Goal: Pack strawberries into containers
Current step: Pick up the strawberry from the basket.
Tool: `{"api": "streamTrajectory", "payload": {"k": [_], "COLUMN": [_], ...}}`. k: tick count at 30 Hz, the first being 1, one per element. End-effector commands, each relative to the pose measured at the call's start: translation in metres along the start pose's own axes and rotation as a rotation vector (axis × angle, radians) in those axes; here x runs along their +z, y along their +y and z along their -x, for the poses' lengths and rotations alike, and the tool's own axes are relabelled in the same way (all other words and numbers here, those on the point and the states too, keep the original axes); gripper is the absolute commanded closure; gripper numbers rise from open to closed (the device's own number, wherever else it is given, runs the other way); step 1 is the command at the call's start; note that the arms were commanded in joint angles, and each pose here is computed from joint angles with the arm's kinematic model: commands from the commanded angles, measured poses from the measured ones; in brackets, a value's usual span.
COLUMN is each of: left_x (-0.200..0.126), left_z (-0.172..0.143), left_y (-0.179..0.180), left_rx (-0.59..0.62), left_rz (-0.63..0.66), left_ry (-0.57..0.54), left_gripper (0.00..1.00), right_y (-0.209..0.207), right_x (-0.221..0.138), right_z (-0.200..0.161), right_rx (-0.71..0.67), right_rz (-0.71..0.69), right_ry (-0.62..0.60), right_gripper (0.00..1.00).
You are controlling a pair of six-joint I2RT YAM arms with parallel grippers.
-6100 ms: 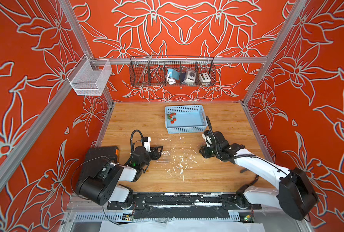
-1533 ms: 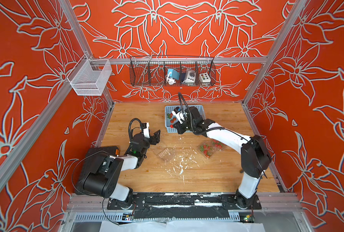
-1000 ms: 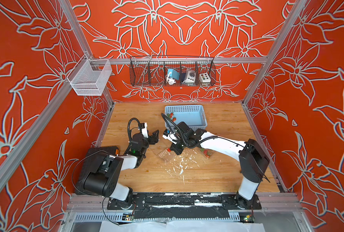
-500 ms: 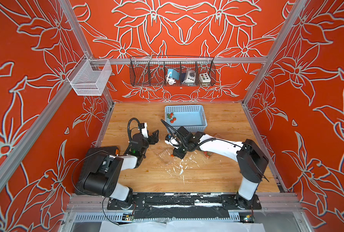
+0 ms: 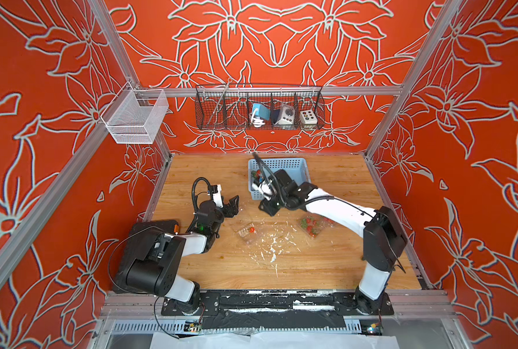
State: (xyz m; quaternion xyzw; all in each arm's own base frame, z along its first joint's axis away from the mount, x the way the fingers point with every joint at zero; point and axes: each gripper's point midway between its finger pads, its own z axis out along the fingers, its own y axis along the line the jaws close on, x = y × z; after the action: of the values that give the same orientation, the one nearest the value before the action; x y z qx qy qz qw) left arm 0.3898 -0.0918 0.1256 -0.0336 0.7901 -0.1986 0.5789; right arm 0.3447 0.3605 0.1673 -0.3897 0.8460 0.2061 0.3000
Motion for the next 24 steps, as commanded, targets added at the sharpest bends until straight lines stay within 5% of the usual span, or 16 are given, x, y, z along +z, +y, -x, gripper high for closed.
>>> {"api": "streamTrajectory", "payload": {"k": [1, 10, 24], "left_x": [0.000, 0.002, 0.001], "left_z": [0.010, 0.013, 0.015], "left_y": [-0.004, -0.009, -0.030], "left_rx": [0.002, 0.043, 0.077], "left_rz": [-0.021, -0.043, -0.165], "left_ry": [-0.024, -0.013, -0.010], "left_gripper": [0.22, 0.22, 0.22], "right_y": [-0.054, -0.151, -0.175], "right_x": [0.005, 0.076, 0.143], "right_z": [0.031, 0.045, 0.034], "right_rx": [0.074, 0.113, 0.207], "right_rz": [-0.110, -0.185, -0.089], "right_ry": [-0.075, -0.009, 0.029], "right_gripper": [0.63, 0.60, 0.50]}}
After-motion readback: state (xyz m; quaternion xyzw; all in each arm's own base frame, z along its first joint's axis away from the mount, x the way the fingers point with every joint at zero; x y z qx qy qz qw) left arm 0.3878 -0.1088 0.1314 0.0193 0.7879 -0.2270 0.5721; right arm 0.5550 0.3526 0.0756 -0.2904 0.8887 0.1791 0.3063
